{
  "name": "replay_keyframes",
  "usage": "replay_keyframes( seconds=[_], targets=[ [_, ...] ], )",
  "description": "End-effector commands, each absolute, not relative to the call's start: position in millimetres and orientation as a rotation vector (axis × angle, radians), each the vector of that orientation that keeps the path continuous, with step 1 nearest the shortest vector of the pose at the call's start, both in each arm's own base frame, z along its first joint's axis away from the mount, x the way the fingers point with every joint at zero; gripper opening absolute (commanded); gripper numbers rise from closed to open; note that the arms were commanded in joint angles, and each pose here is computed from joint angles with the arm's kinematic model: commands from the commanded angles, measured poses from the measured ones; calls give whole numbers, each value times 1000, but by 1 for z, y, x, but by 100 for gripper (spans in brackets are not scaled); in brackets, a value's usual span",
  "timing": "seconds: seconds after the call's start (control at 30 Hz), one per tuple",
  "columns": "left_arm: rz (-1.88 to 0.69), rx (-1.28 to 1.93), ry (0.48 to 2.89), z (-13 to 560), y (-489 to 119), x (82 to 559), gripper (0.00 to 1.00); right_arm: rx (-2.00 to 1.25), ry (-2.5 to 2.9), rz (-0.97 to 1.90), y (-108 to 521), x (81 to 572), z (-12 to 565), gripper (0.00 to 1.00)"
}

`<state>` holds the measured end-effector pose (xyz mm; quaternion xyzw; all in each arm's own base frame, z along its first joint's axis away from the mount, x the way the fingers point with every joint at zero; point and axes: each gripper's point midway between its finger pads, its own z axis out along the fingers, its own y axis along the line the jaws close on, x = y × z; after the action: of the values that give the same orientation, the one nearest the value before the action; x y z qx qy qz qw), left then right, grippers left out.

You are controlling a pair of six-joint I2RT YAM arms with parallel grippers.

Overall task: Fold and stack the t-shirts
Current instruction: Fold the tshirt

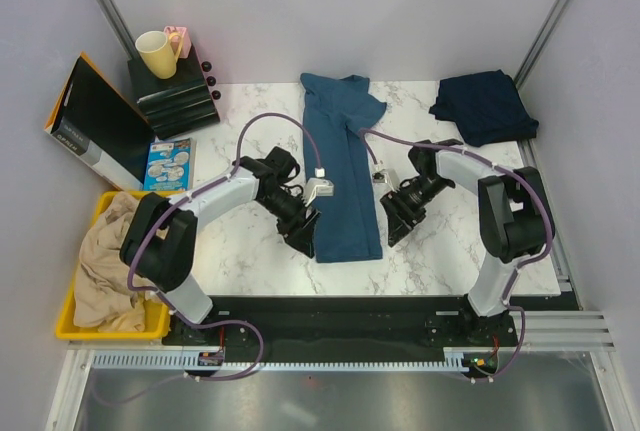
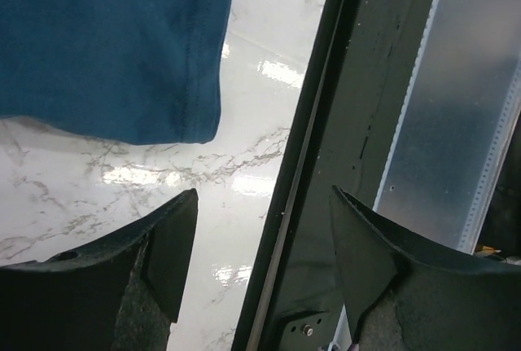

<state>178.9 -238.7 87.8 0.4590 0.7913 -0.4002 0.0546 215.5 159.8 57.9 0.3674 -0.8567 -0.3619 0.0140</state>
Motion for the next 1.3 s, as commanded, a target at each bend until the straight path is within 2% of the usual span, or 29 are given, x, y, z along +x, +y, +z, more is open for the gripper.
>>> replay_keyframes(
  seconds=[0.0,0.07,0.33,0.47,0.57,0.67,0.97,1.1,1.13,1.27],
  targets=[
    [-1331,1337,2385,100,-251,175,72,1144,-2622,-1330,180,216,72,70],
    [-1262,1345,2355,94,-251,181,71,1159,-2656,-1287,177,217,68,69],
    [-705,1385,2253,73,-220,221,71,1430,-2887,-961,152,251,60,74],
    [-423,1490,2089,76,-203,242,71,1641,-2941,-672,128,270,63,77],
    [-314,1569,1925,88,-209,251,71,1838,-2928,-483,118,286,73,77],
    [-230,1627,1745,104,-222,254,71,2034,-2887,-350,115,295,83,77],
    [-81,1825,1215,105,-248,217,73,2596,-2536,96,110,287,86,77],
    [-46,1948,1004,74,-232,192,74,2829,-2275,258,95,265,70,78],
    [-22,1940,906,81,-235,191,75,2878,-2250,306,95,267,71,78],
    [-58,1978,778,71,-237,175,74,3064,-2033,341,96,252,67,77]
  ],
)
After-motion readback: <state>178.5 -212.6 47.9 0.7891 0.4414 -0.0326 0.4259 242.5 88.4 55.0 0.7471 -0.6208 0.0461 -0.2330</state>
